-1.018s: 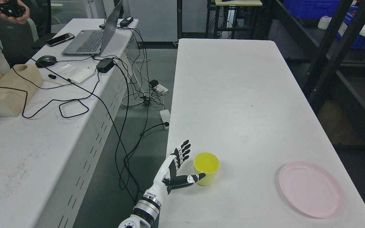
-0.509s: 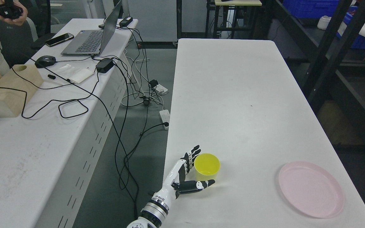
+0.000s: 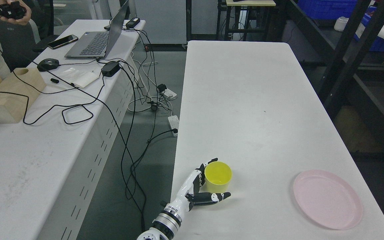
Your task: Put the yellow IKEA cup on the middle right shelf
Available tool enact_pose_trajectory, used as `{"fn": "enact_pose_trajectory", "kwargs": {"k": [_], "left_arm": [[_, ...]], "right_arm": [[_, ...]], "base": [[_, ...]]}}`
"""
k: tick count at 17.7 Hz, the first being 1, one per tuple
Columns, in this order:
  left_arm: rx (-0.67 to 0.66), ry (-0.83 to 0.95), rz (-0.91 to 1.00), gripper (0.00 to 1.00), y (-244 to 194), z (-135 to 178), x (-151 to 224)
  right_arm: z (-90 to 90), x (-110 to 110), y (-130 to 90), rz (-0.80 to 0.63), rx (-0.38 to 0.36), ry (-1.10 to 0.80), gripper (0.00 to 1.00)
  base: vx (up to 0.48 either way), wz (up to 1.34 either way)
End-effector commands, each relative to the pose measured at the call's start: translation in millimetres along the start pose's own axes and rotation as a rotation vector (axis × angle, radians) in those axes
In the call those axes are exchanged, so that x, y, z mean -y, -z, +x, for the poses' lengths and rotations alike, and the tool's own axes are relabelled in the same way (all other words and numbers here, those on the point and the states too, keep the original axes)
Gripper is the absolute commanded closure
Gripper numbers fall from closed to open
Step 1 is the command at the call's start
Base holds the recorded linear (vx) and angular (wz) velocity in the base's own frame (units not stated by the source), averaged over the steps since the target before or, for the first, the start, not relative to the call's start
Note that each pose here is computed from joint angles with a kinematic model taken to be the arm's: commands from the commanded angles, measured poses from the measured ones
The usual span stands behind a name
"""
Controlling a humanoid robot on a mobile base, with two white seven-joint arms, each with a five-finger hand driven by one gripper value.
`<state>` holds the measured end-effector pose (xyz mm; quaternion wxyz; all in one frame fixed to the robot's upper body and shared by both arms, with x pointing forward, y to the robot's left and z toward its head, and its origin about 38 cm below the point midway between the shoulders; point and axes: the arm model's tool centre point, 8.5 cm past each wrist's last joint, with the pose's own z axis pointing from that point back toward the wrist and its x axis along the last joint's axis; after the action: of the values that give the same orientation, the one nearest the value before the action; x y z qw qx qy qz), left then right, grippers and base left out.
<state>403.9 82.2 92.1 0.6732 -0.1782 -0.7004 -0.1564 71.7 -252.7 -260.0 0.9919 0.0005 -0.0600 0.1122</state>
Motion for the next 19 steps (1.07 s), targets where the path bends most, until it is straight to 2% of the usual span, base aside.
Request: {"fn": "enact_pose_trajectory", "kwargs": {"k": [1, 3, 7, 8, 13, 19], "left_arm": [[0.031, 0.013, 0.025, 0.47, -2, 2, -15], [0.076, 0.011, 0.029, 0.66, -4, 5, -15], [0.177, -0.015, 0.051, 0.95, -6, 16, -20], [0.206, -0.022, 0.058, 0.99, -7, 19, -22], [0.292, -0.024, 0.074, 0.99, -10, 41, -29], [0.310, -0.028, 0.072, 0.99, -13, 40, -26]], "right_arm": [[-6.3, 10, -1, -0.015, -0.011, -0.001, 0.01], [-6.3, 10, -1, -0.015, -0.011, -0.001, 0.01], [-6.3, 10, -1, -0.015, -0.011, -0.001, 0.01], [-6.3, 10, -1, -0.015, -0.011, -0.001, 0.01], [-6.3, 10, -1, -0.015, -0.011, -0.001, 0.01], [-6.3, 10, -1, -0.015, -0.011, -0.001, 0.01]], "base": [[0.000, 0.00], [0.000, 0.00], [0.000, 0.00], [0.000, 0.00], [0.000, 0.00], [0.000, 0.00]]}}
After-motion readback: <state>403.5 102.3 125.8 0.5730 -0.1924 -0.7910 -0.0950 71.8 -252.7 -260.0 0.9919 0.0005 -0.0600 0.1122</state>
